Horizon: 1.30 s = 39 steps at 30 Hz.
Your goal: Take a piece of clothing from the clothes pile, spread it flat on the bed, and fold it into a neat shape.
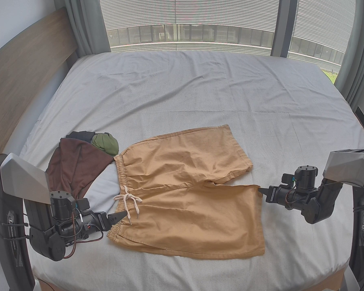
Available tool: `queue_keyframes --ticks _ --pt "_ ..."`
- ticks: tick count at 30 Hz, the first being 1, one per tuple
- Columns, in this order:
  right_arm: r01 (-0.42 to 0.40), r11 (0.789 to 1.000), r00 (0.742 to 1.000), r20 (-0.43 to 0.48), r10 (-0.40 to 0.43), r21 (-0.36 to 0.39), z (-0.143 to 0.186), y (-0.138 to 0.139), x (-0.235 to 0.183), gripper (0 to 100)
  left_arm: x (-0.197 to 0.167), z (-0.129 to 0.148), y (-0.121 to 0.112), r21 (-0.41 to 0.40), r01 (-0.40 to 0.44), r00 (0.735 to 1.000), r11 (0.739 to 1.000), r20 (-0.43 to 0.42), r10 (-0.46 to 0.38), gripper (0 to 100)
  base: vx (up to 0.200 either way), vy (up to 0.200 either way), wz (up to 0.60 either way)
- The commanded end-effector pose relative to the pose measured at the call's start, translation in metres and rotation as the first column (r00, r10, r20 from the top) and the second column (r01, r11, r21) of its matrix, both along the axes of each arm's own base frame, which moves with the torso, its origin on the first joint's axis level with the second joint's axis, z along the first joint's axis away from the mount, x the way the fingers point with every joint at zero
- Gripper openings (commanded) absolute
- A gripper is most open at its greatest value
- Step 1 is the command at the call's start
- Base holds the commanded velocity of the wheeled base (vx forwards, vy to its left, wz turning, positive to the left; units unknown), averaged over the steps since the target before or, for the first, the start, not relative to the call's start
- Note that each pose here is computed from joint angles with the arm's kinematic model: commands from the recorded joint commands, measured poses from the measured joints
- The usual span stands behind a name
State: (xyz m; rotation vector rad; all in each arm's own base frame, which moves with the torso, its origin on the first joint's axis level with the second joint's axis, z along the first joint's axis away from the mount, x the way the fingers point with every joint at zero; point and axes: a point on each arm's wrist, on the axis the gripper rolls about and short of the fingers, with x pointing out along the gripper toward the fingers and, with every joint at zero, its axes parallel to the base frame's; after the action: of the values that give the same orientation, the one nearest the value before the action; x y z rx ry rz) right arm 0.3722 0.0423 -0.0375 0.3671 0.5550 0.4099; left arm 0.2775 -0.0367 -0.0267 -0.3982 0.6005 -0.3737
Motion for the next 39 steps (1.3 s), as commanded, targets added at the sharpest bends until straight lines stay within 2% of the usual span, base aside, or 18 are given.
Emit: queue_keyframes --ticks 1,21,22,29,39 --pt "0.008 1.0 1.0 0.028 -0.008 0.003 0.009 -0.002 0.01 0 0.0 -0.001 0.0 0.001 -0.002 1.0 1.0 -0.003 0.002 100 0.0 0.0 0.0" --pt "0.015 1.0 0.998 0.057 -0.016 0.011 0.019 -0.003 0.035 0 -0.008 -0.006 0.004 0.009 -0.009 0.999 1.0 -0.043 0.01 100 0.0 0.0 0.0" --pt "0.014 1.0 0.998 0.063 -0.015 0.013 0.02 -0.002 0.035 100 -0.009 -0.006 0.004 0.008 -0.008 0.999 1.0 -0.05 0.008 100 0.0 0.0 0.0" --pt "0.032 0.999 0.997 0.075 -0.033 0.006 0.031 -0.002 0.026 100 -0.02 -0.008 0.005 0.013 -0.005 0.996 1.0 -0.093 0.006 100 0.0 0.0 0.0" --pt "0.003 1.0 0.996 0.093 -0.003 0.005 0.046 0.007 -0.037 100 -0.031 -0.011 0.005 0.014 -0.006 0.99 1.0 -0.141 0.008 100 0.0 0.0 0.0"
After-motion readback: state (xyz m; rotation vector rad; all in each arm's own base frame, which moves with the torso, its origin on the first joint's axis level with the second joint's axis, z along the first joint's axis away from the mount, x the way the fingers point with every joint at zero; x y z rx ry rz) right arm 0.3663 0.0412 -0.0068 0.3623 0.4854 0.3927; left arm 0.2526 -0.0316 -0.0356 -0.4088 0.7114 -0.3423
